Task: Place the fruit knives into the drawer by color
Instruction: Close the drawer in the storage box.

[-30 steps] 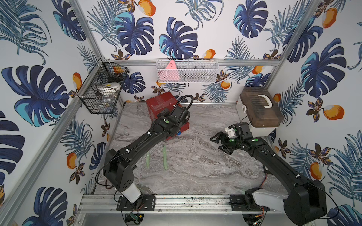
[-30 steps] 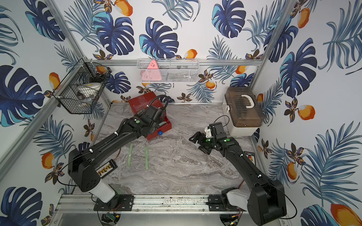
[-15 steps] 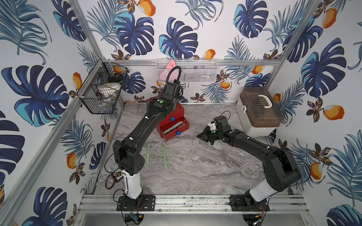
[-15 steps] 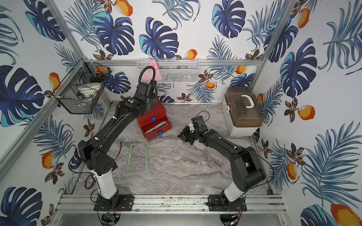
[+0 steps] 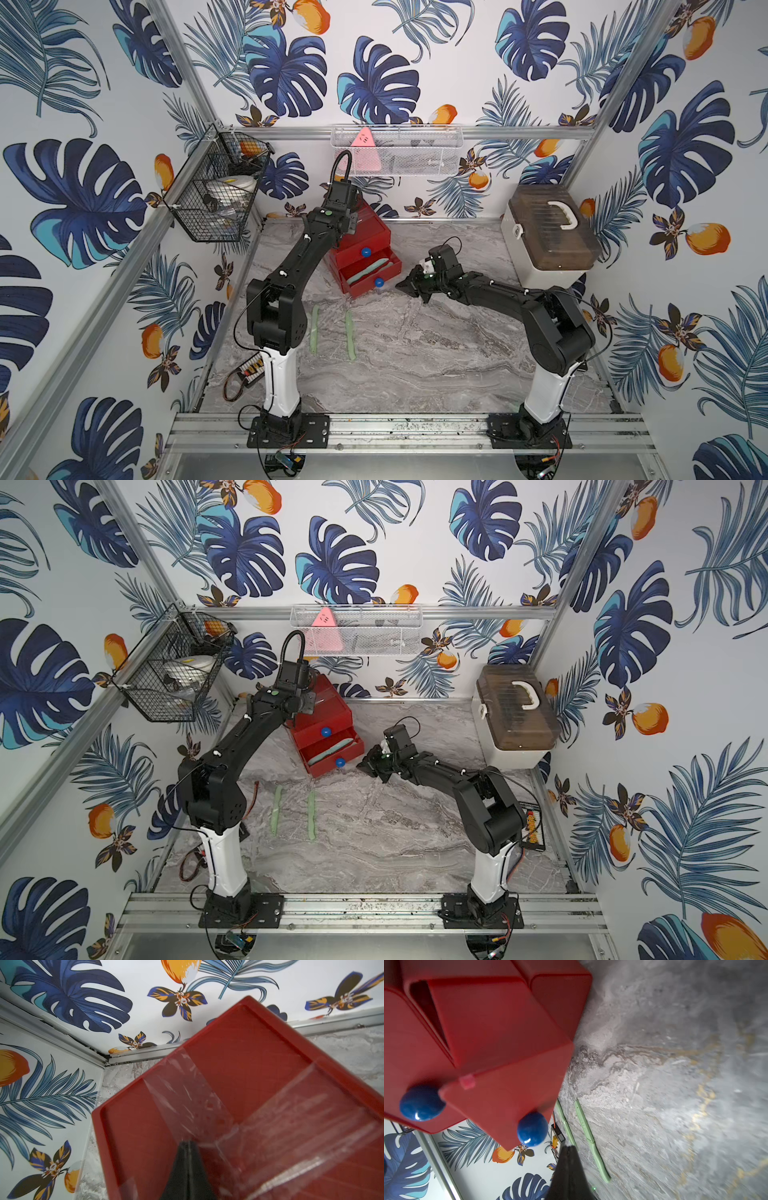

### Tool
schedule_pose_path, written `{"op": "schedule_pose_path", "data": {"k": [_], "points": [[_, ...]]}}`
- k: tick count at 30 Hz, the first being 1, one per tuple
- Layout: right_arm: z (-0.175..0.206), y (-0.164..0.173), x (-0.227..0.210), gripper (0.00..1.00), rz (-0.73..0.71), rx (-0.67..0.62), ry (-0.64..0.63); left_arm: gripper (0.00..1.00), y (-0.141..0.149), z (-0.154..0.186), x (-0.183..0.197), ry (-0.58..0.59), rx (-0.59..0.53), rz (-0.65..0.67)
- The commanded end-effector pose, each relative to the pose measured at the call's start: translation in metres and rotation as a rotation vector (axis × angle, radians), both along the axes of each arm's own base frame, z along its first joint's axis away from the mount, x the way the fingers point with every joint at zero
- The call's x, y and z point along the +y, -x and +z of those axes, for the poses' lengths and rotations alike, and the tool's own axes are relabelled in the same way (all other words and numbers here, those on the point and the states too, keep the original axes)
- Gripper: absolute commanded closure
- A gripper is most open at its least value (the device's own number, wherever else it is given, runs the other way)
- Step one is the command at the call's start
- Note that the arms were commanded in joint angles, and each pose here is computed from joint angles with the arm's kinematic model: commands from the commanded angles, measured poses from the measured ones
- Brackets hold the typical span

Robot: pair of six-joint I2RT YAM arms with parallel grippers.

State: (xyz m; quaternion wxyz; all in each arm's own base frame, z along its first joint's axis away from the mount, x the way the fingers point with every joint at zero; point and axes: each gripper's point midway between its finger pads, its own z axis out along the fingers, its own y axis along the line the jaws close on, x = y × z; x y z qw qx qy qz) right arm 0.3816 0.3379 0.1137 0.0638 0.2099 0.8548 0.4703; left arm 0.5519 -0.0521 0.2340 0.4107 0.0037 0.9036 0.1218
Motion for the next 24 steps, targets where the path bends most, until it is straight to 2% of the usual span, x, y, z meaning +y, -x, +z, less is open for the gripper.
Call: {"op": "schedule_pose_path", "data": {"k": [1,5,8,17,24], "points": [[0.009,-0.018,0.018,1.00,0.002,-0.043,-0.053,1.00,0.024,-0.050,0.000,0.048,0.173,-0.013],[0.003,-0.038,0.035,1.00,0.011,-0.051,-0.068,1.00,0.032,-0.066,0.000,0.059,0.209,-0.019],[0.000,-0.042,0.063,1.00,0.043,-0.058,-0.092,1.00,0.038,-0.074,-0.001,0.066,0.228,-0.026],[0.001,-0.068,0.097,1.00,0.034,-0.105,-0.172,1.00,0.051,-0.086,-0.003,0.074,0.261,-0.045],[0.006,-0.052,0.092,1.00,0.021,-0.169,-0.248,1.00,0.060,-0.090,-0.002,0.068,0.278,-0.057]]}}
